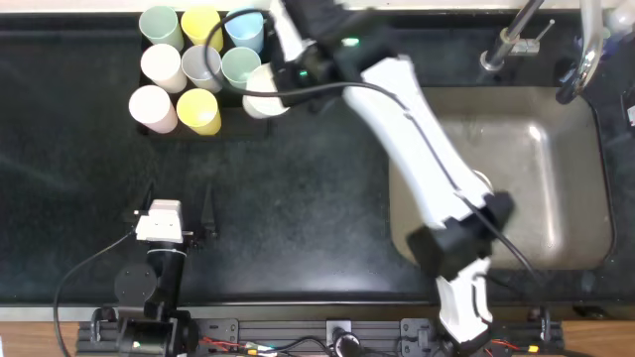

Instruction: Store Cups

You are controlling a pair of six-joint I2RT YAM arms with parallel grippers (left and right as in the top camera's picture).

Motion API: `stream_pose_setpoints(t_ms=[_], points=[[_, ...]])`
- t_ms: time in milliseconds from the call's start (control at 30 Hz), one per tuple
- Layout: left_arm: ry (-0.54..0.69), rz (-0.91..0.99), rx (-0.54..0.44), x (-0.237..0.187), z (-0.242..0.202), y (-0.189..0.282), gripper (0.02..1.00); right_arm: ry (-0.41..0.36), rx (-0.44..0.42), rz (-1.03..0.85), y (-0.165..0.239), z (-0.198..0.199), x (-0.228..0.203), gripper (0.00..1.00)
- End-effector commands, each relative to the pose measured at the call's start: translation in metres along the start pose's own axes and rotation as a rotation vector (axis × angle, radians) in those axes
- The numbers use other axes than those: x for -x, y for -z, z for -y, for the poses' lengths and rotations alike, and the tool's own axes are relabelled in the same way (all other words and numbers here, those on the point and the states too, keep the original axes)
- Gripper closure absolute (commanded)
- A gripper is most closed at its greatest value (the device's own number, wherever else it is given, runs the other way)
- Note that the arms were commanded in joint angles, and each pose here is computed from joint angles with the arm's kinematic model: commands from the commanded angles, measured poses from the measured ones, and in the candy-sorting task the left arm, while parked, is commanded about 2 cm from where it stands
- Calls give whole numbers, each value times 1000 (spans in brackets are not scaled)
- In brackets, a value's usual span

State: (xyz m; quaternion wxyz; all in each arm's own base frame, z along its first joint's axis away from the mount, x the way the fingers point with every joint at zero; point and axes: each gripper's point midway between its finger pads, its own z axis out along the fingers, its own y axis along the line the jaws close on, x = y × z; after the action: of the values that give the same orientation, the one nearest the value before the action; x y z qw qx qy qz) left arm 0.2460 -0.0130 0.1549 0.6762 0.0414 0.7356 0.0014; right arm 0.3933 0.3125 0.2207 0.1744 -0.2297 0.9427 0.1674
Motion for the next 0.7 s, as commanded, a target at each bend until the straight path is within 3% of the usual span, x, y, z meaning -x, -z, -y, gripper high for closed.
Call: stream_pose_setpoints(t_ms=[33,267,700], points=[[8,4,10,1,-2,1,18,-12,-57,26,-22,-6,11,961],[8,4,10,1,-2,1,18,15,-88,42,-53,-14,17,961],[8,4,10,1,-2,1,18,-46,-90,-2,-84,-25,6,958]])
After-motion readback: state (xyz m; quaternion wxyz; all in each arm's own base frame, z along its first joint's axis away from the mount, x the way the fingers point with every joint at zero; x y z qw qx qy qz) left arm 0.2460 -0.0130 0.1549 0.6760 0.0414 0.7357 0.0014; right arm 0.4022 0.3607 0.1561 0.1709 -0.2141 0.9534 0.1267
